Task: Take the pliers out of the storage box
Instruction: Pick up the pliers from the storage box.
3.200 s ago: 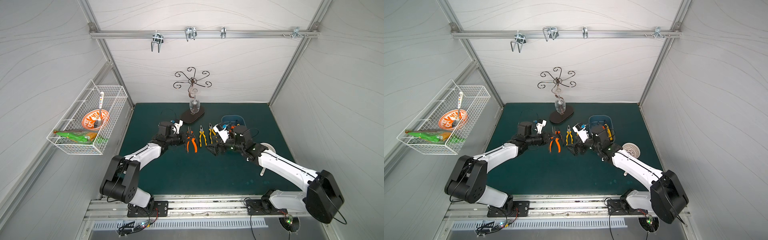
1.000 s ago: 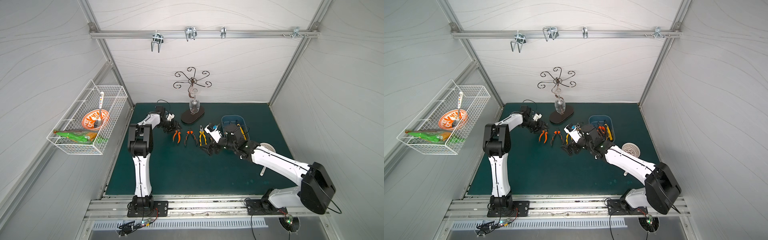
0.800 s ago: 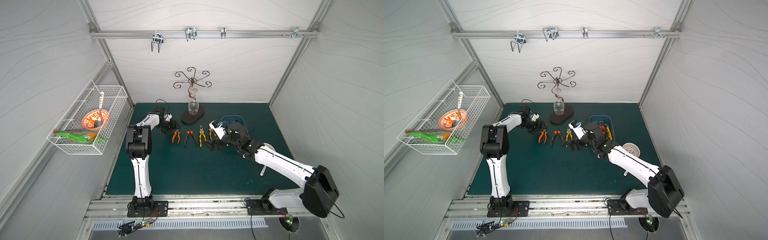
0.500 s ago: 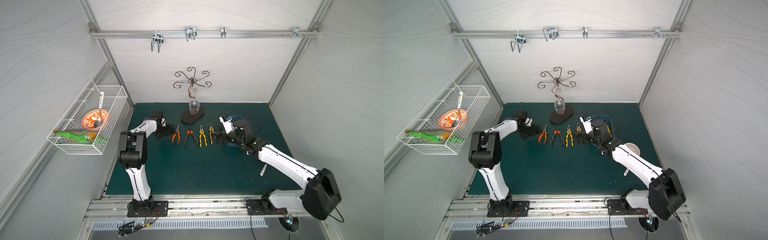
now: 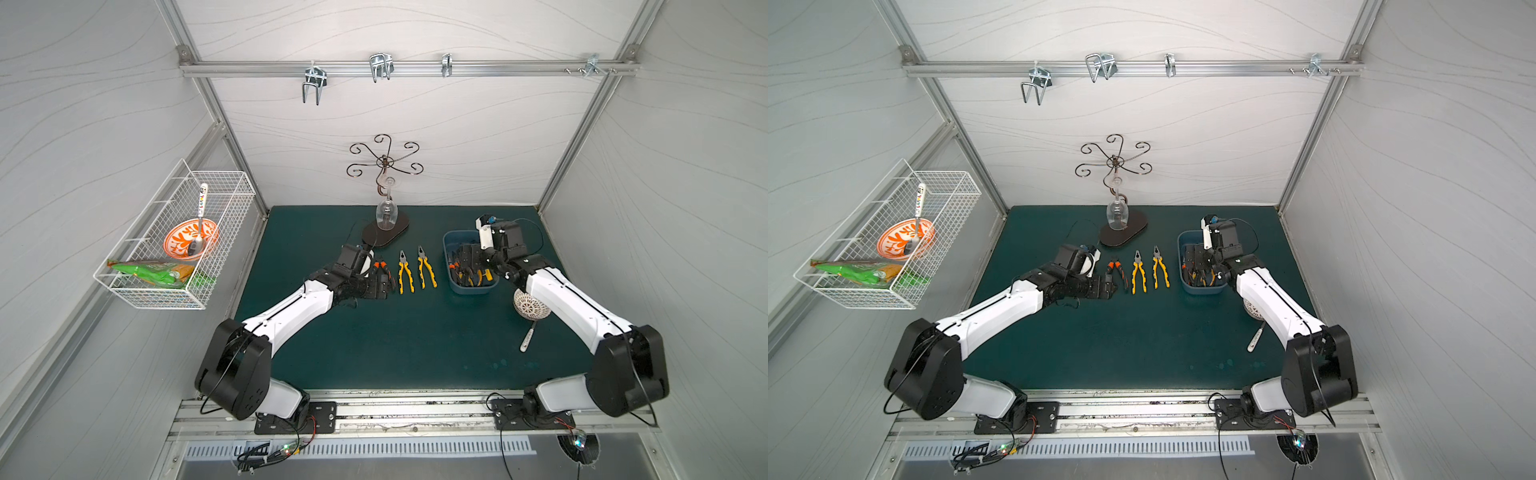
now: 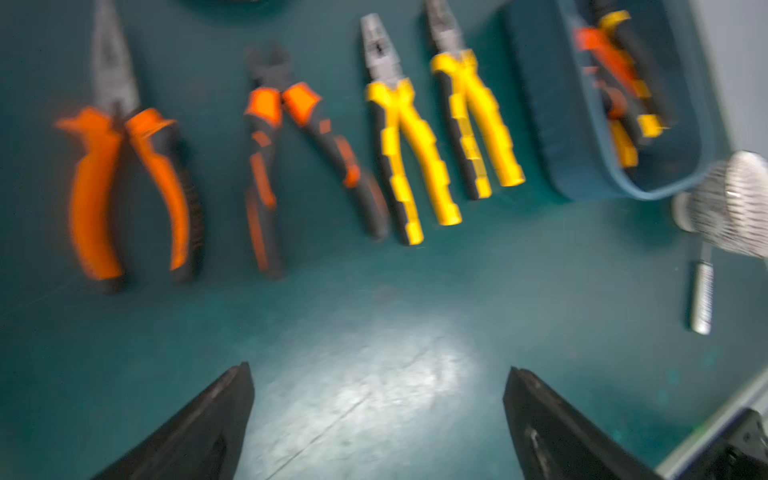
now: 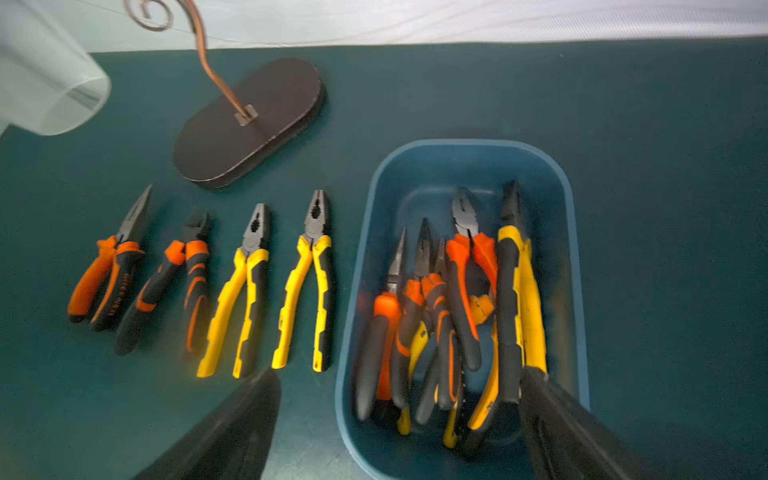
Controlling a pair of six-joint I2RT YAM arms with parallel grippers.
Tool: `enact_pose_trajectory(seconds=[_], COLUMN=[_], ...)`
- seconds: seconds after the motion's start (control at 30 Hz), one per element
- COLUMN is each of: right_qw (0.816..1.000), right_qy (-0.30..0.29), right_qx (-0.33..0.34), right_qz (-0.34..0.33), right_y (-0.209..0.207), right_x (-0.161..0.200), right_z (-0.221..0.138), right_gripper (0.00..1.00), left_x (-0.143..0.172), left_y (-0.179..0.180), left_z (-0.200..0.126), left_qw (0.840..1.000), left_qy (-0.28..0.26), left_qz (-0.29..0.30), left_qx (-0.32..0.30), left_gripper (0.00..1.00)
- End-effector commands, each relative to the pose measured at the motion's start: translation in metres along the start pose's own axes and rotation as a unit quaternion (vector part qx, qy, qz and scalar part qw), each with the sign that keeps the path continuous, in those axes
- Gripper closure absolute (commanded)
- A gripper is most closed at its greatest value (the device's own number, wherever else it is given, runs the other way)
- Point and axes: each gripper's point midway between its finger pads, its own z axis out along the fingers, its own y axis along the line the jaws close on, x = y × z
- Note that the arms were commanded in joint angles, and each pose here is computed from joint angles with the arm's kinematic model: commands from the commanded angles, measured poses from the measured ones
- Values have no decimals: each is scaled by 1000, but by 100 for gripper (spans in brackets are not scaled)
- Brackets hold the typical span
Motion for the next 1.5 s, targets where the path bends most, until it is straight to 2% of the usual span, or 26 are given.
enact_pose_trajectory(seconds=[0.0, 0.13, 0.2, 0.3, 0.43, 0.57, 0.8, 0.97, 1.1, 1.3, 1.47], right_qw=[997, 990, 985, 978, 970, 962, 951, 951, 958, 968, 976], right_qy=[58, 107, 129, 150, 177, 198, 223, 218, 192, 151, 111], right_qx=[44, 86, 118, 142, 168, 188, 213, 214, 211, 199, 185], right_qz=[20, 17, 6, -3, -12, -26, -33, -32, -31, -27, -16], right_y=[-25, -43, -54, -64, -74, -83, -94, -95, -92, -84, -75], right_x=[17, 26, 31, 39, 49, 59, 72, 70, 57, 39, 21], right_z=[13, 31, 40, 51, 66, 82, 102, 104, 90, 67, 48], right_gripper=[13, 21, 29, 39, 45, 56, 63, 82, 93, 96, 96], left_x=[-15, -14, -13, -9, -7, -4, 2, 2, -1, -8, -18], left_y=[-51, -83, -95, -104, -111, -107, -98, -100, -100, -91, -76], left_z=[-12, -23, -29, -35, -44, -41, -25, -20, -20, -19, -19], left_qw=[993, 980, 972, 963, 952, 951, 958, 958, 959, 964, 971], left_qy=[-59, -103, -122, -138, -153, -152, -123, -114, -119, -132, -135], left_qz=[54, 95, 119, 149, 174, 193, 200, 205, 197, 182, 140], left_qx=[85, 139, 159, 178, 198, 189, 164, 165, 163, 142, 137], left_gripper=[0, 0, 0, 0, 0, 0, 0, 0, 0, 0, 0])
